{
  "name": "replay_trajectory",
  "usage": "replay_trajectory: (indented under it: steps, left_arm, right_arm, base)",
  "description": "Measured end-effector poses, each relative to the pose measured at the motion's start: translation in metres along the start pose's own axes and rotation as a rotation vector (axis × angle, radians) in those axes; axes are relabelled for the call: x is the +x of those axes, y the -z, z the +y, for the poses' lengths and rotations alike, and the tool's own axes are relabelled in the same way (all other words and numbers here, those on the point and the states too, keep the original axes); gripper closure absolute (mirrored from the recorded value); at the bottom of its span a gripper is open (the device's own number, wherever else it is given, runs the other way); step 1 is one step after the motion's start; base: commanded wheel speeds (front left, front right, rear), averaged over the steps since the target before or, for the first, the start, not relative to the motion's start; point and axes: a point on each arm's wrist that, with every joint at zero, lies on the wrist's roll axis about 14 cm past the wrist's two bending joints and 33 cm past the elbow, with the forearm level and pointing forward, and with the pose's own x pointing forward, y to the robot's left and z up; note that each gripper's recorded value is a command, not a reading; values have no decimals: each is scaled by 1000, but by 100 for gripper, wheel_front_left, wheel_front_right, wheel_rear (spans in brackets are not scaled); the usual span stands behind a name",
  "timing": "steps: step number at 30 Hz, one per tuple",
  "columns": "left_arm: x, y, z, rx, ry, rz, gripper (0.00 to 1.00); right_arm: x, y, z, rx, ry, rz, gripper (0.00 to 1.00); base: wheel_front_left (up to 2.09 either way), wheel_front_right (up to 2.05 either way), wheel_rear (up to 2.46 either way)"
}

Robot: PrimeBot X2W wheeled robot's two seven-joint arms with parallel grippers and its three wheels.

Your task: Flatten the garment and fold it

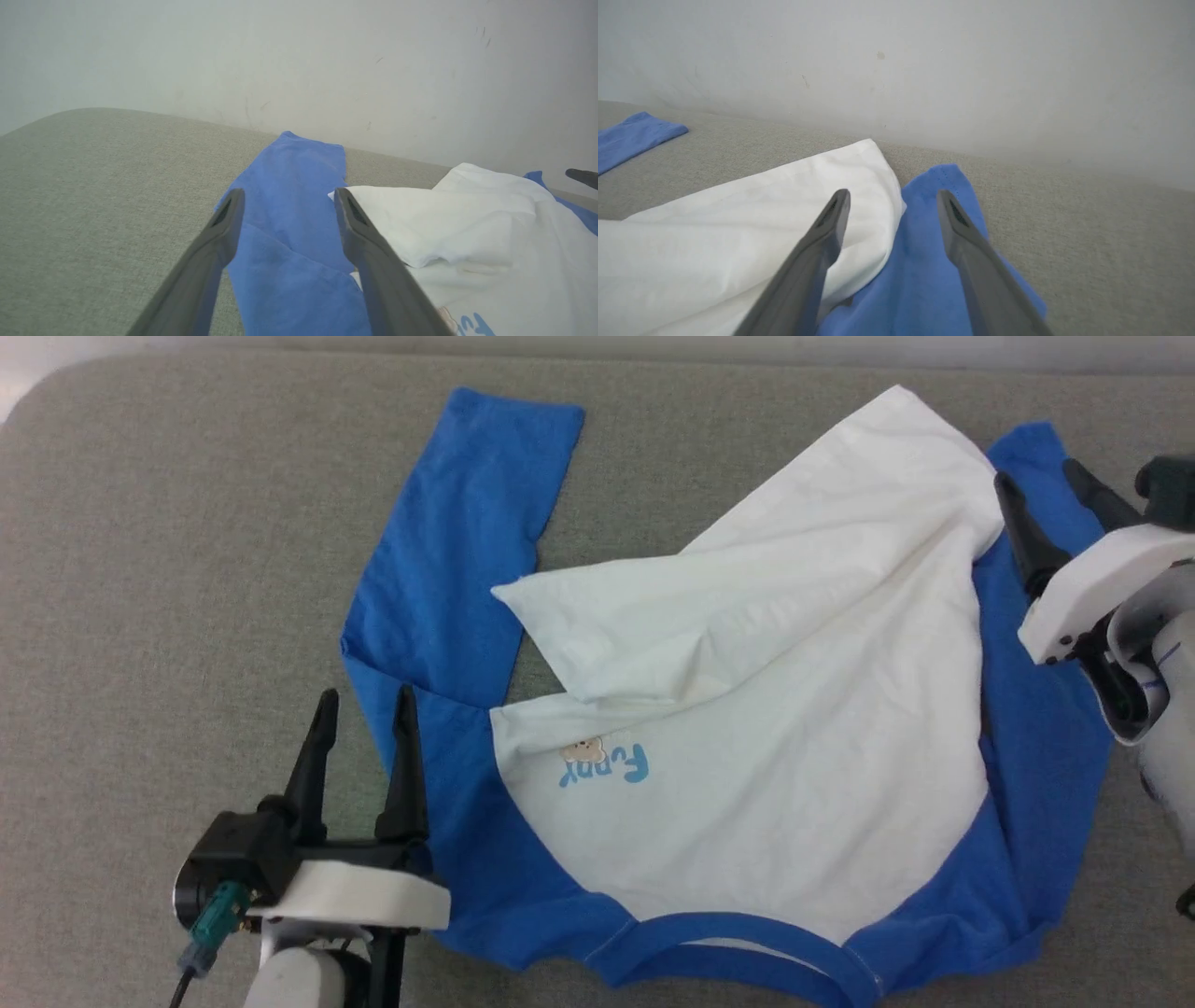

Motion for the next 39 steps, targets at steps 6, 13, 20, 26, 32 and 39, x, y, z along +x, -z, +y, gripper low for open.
replay_trajectory:
  steps: [6,13,20,26,32,39]
  left_arm:
    - [-17,1,5,19,-2,16,0]
    - [-31,10,1,36,37,86,0]
    - [-41,19,-2,51,76,218,0]
    - [-64,35,-11,92,182,459,0]
    - [-90,53,-25,155,283,672,0]
    - [-108,84,-32,191,347,843,0]
  right_arm:
    - [-42,-29,5,-32,-14,-139,0]
    - [-125,-4,8,-7,53,-197,0]
    - [-193,11,24,30,125,-165,0]
    - [-233,17,39,58,160,-117,0]
    - [-250,13,43,73,181,-108,0]
    - [-251,12,42,87,192,-103,0]
  base:
    - [0,0,0]
    - [0,0,0]
    - [0,0,0]
    - [0,0,0]
    - [0,0,0]
    - [0,0,0]
